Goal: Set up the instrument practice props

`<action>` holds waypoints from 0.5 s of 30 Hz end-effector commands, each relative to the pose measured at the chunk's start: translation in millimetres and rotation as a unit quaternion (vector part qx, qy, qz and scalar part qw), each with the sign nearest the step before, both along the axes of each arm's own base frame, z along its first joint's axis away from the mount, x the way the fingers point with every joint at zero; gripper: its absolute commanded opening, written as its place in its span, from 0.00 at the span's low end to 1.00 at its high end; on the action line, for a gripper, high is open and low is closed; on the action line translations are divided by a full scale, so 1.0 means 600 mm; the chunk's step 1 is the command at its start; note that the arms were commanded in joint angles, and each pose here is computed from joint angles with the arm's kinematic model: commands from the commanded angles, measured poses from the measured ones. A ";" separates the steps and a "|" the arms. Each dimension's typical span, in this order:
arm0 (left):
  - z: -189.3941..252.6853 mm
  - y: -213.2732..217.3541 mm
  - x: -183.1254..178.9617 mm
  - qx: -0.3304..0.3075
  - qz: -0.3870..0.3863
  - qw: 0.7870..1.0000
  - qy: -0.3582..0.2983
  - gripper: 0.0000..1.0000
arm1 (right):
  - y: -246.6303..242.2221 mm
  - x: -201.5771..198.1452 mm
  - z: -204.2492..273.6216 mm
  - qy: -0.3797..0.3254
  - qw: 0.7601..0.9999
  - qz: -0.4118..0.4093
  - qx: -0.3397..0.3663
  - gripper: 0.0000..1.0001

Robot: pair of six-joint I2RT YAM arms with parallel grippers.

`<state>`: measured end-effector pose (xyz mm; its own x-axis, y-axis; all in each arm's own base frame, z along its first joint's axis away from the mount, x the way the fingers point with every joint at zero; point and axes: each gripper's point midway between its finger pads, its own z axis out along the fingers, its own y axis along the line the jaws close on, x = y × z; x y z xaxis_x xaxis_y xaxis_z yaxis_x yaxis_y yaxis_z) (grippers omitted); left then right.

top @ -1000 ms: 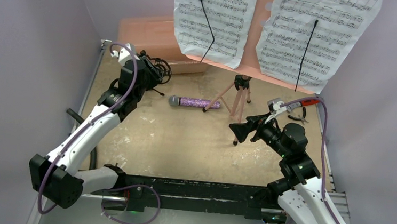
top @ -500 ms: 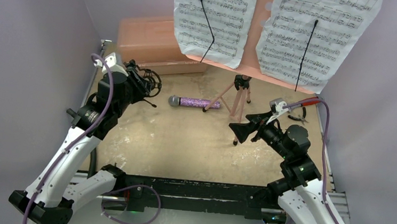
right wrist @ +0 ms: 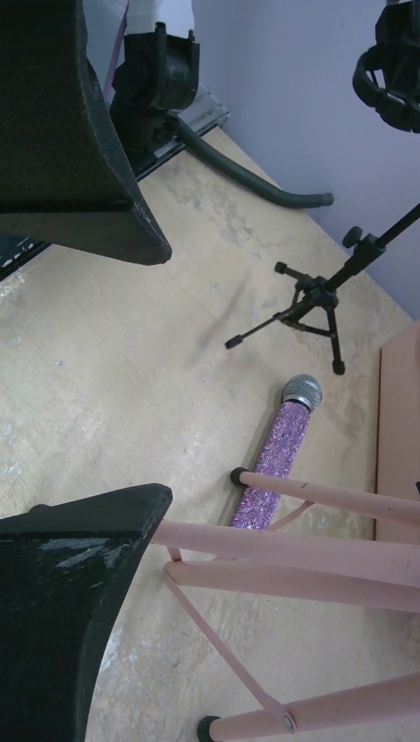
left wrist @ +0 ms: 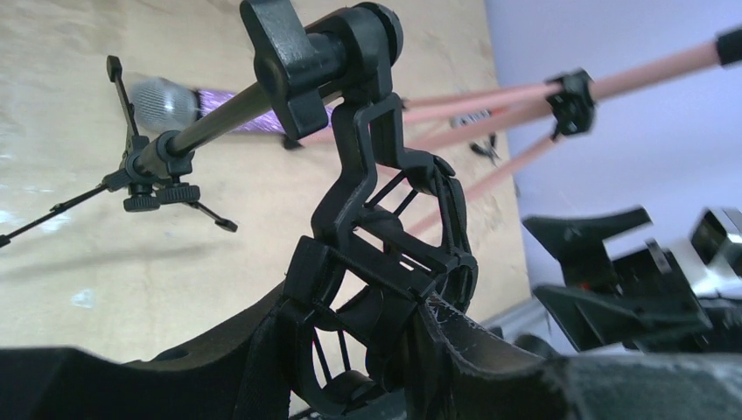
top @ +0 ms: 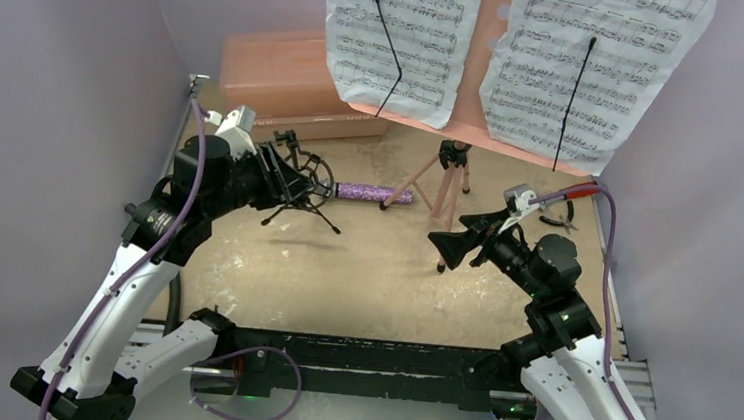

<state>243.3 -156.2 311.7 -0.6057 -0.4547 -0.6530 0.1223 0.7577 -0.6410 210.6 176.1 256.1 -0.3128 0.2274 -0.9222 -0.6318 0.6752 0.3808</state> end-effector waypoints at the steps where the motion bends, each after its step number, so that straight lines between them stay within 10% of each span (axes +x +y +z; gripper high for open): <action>1: 0.077 -0.049 -0.029 -0.060 -0.104 0.990 -0.072 0.20 | 0.003 -0.004 0.016 -0.025 1.000 0.010 0.006 0.98; 15: 0.058 -0.089 -0.077 -0.099 -0.197 0.975 -0.036 0.20 | 0.005 0.004 0.015 -0.021 1.000 0.006 0.008 0.98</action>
<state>205.8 -197.8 316.7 -0.7513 -0.3298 -0.5716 0.2981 0.6031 -0.7399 211.1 176.3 255.6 -0.3143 0.2268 -0.9218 -0.6309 0.6757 0.3813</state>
